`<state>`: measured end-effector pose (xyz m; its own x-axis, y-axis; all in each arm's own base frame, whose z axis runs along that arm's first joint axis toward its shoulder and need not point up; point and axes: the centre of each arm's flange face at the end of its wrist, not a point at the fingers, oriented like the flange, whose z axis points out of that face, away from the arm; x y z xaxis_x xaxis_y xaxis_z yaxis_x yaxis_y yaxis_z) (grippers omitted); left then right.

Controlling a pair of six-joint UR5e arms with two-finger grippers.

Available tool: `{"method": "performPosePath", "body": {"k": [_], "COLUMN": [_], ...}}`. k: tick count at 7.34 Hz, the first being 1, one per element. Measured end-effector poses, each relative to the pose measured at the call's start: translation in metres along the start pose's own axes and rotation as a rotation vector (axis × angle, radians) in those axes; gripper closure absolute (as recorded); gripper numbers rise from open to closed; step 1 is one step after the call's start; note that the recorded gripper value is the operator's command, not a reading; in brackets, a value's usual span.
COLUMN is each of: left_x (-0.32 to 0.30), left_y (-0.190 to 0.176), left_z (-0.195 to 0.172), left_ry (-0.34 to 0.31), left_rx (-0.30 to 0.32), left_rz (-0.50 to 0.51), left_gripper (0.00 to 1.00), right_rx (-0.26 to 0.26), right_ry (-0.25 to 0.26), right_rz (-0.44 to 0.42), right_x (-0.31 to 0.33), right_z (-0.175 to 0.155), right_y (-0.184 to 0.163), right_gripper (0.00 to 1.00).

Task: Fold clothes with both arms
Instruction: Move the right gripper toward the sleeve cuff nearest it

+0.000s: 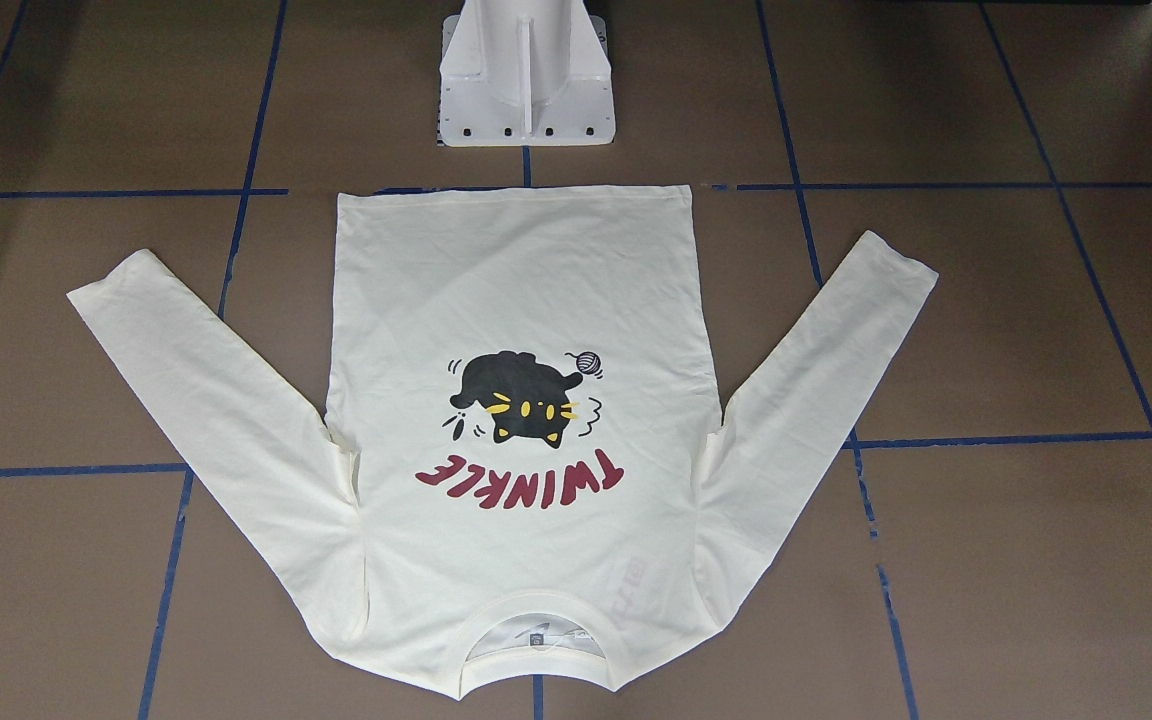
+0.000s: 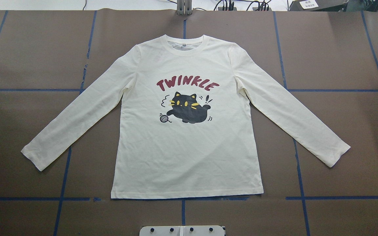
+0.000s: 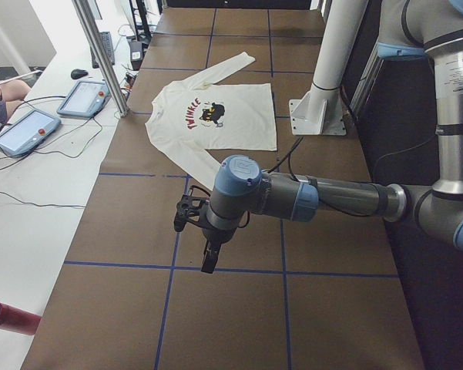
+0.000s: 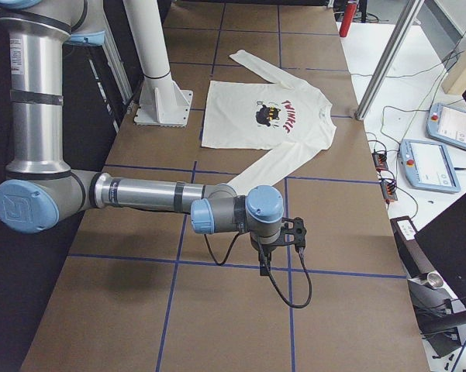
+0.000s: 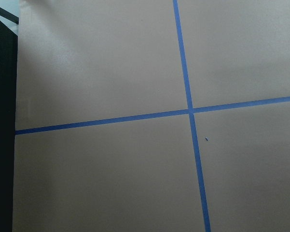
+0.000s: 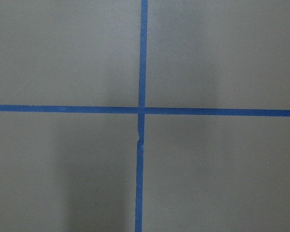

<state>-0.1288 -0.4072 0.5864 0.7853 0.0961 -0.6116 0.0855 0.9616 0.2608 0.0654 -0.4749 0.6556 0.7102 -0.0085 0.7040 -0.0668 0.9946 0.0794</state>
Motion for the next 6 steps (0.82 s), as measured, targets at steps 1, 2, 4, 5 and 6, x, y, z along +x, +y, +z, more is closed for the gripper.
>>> {"method": "performPosePath", "body": {"k": [1,2,4,5,6], "left_x": [0.0,0.0,0.001,0.002,0.003], "left_y": [0.0,0.0,0.0,-0.001,-0.003], "left_z": [0.0,-0.001,-0.002,-0.002,-0.003], "left_ry": [0.0,0.0,-0.001,-0.001,0.0], "left_rx": [0.001,0.002,0.003,0.005,0.008], "left_rz": [0.0,0.0,0.001,0.003,0.007], "left_gripper": [0.0,0.0,0.0,0.0,0.0], "right_rx": [0.001,0.006,0.004,0.003,0.006], "right_ry": [-0.001,-0.006,-0.006,0.007,0.006], "right_rz": [-0.001,-0.006,-0.064,-0.093,-0.109], "right_x": [-0.001,-0.004,-0.035,-0.048,-0.061], "right_z": [0.0,-0.003,-0.001,0.004,0.011], "right_y": [-0.001,-0.002,-0.011,-0.014,-0.016], "right_gripper": [0.0,0.0,0.0,0.0,0.0]}}
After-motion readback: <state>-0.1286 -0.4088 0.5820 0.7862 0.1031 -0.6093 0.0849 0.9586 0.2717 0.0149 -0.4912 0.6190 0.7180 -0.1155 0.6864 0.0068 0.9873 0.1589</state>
